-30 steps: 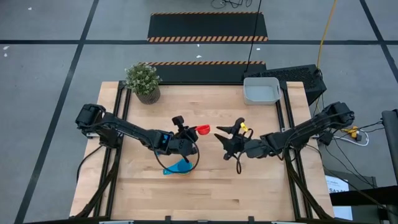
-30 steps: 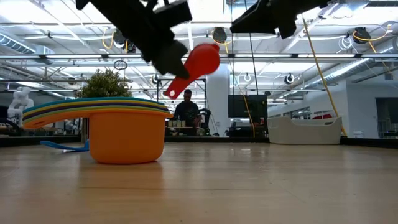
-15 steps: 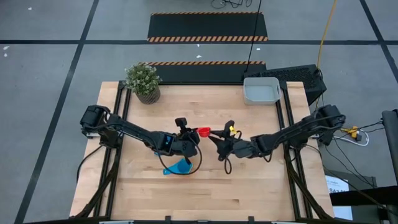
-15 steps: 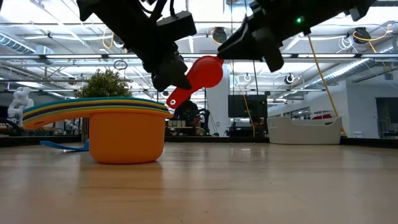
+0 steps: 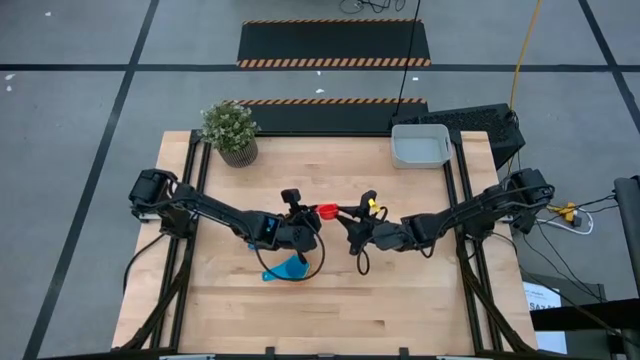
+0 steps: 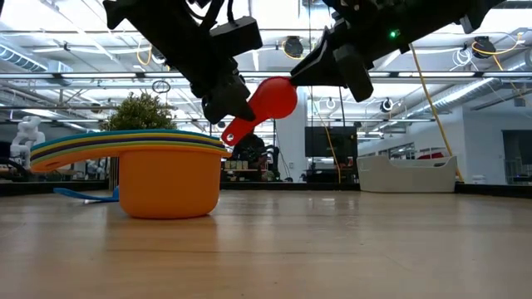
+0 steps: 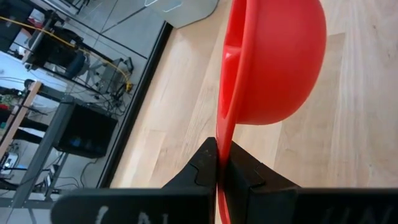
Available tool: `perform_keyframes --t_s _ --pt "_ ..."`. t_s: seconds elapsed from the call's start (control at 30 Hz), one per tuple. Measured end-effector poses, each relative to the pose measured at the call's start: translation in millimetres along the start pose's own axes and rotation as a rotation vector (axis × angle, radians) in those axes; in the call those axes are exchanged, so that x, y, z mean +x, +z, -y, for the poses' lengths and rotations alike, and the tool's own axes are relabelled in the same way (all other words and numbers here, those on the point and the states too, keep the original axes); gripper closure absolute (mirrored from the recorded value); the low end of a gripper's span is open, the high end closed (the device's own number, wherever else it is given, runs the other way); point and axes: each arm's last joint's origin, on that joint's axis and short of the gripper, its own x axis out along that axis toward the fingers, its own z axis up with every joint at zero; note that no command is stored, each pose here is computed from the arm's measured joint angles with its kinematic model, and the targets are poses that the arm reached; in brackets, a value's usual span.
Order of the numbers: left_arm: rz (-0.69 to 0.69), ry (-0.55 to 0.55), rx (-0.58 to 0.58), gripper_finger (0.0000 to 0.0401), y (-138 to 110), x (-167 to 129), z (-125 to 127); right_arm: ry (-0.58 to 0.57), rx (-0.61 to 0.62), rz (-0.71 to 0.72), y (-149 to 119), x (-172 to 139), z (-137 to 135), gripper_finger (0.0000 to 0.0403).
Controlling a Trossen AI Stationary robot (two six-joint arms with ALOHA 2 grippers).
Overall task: Nest measuring cups in basket
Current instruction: Stack the red measuring cup on the light blue measuring cup
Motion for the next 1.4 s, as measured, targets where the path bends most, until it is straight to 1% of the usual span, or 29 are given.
perform_keyframes --t_s 0.23,0.37,0.53,0.6,0.7,0.87,1.0,1.17,1.4 --pt "0.001 0.0 0.002 0.0391 0.1 0.0 0.0 0.003 0.005 -0.001 -0.2 0.1 -0.1 0.034" --pt "0.002 -0.001 0.031 0.0391 0.2 -0.5 0.5 0.004 0.004 0.0 -0.2 0.1 -0.2 0.0369" --pt "0.004 -0.007 0.082 0.0391 0.0 -2.6 2.5 0.055 0.0 0.023 -0.2 0.1 -1.9 0.0392" --pt "0.005 -0.009 0.1 0.0391 -0.1 -3.7 3.5 0.082 -0.014 0.026 -1.0 0.0 -3.0 0.0391" --pt "0.006 -0.011 0.106 0.0391 -0.2 -4.3 4.6 0.106 -0.041 0.02 -2.8 0.2 -4.2 0.0377" --pt "0.006 -0.008 0.105 0.0391 -0.1 -4.0 4.3 0.103 -0.042 0.013 -3.7 1.2 -3.2 0.0343" --pt "0.006 -0.007 0.104 0.0391 -0.1 -4.0 4.2 0.102 -0.043 0.011 -3.8 1.2 -3.2 0.033" --pt "0.007 -0.006 0.103 0.0391 0.0 -4.0 4.2 0.104 -0.044 0.01 -4.1 1.3 -3.2 0.0336" --pt "0.007 -0.002 0.101 0.0391 0.1 -4.0 4.1 0.105 -0.035 0.009 -4.2 1.4 -3.1 0.0374"
